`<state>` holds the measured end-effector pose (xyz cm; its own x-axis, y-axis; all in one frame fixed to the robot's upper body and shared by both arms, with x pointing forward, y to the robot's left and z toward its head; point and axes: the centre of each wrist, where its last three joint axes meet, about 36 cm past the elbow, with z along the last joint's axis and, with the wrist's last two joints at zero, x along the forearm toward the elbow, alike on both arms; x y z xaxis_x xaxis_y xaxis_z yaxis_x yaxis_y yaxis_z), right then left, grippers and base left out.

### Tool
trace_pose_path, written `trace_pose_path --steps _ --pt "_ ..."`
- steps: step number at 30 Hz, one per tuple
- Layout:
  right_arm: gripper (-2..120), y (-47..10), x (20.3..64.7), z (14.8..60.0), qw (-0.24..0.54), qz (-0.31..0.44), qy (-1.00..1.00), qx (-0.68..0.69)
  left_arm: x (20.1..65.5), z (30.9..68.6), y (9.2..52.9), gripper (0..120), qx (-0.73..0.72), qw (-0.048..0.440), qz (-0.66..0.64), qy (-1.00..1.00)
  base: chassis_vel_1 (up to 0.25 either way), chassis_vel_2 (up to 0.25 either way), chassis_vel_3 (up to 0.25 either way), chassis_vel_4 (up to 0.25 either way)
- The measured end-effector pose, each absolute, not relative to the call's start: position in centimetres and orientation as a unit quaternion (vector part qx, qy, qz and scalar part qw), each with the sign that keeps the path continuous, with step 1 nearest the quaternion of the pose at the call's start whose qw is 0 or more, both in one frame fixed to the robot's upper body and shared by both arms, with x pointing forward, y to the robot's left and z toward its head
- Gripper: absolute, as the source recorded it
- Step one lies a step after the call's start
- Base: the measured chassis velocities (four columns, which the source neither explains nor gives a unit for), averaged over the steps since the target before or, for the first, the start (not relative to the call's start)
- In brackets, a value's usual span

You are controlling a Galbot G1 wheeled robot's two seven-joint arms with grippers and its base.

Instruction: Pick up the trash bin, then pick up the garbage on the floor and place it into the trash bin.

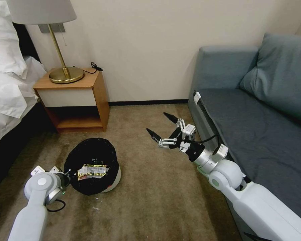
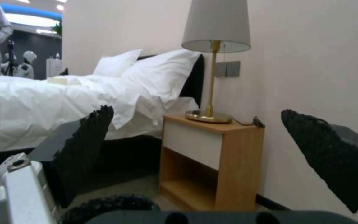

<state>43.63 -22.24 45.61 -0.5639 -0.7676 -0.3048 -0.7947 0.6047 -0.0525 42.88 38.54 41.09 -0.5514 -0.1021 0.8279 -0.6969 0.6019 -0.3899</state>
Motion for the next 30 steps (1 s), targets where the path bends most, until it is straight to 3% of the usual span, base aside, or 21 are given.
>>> trace_pose_path --steps 2,5,9,12,13,15,21,23,29,30 --pt "100 -22.3 43.6 45.6 0.150 0.045 0.883 -0.442 43.0 41.1 38.7 21 0.250 0.402 0.372 -0.799 0.000 0.000 0.000 0.000" --pt "100 -22.2 43.7 45.5 0.149 0.045 0.883 -0.443 43.1 41.2 38.8 38 0.246 0.396 0.368 -0.805 0.000 0.000 0.000 0.000" --pt "100 -22.2 43.7 45.5 0.147 0.047 0.882 -0.445 43.0 41.4 38.8 46 0.242 0.386 0.359 -0.814 0.000 0.000 0.000 0.000" --pt "100 -22.2 43.6 45.5 0.143 0.054 0.882 -0.446 42.5 42.5 38.6 61 0.233 0.357 0.336 -0.840 0.000 0.000 0.000 0.000" --pt "100 -22.2 43.6 45.5 0.143 0.054 0.882 -0.446 42.5 42.5 38.6 61 0.233 0.357 0.336 -0.840 0.000 0.000 0.000 0.000" --pt "100 -22.1 43.7 45.4 0.140 0.056 0.881 -0.447 42.0 43.7 38.4 73 0.221 0.332 0.312 -0.863 0.000 0.000 0.000 0.000" --pt "100 -22.1 43.7 45.3 0.138 0.061 0.882 -0.446 40.9 45.8 37.5 90 0.204 0.297 0.279 -0.890 0.000 0.000 0.000 0.000" --pt "100 -22.4 43.8 45.5 0.136 0.069 0.885 -0.441 38.7 48.2 36.1 99 0.181 0.279 0.253 -0.909 0.000 0.000 0.000 0.000" --pt "100 -23.0 44.0 45.7 0.136 0.076 0.890 -0.428 34.9 51.0 34.5 100 0.167 0.267 0.226 -0.922 0.000 0.000 0.000 0.000" --pt "100 -23.3 44.0 46.2 0.135 0.082 0.906 -0.393 32.5 52.8 33.5 100 0.143 0.207 0.190 -0.949 0.000 0.000 0.000 0.000"
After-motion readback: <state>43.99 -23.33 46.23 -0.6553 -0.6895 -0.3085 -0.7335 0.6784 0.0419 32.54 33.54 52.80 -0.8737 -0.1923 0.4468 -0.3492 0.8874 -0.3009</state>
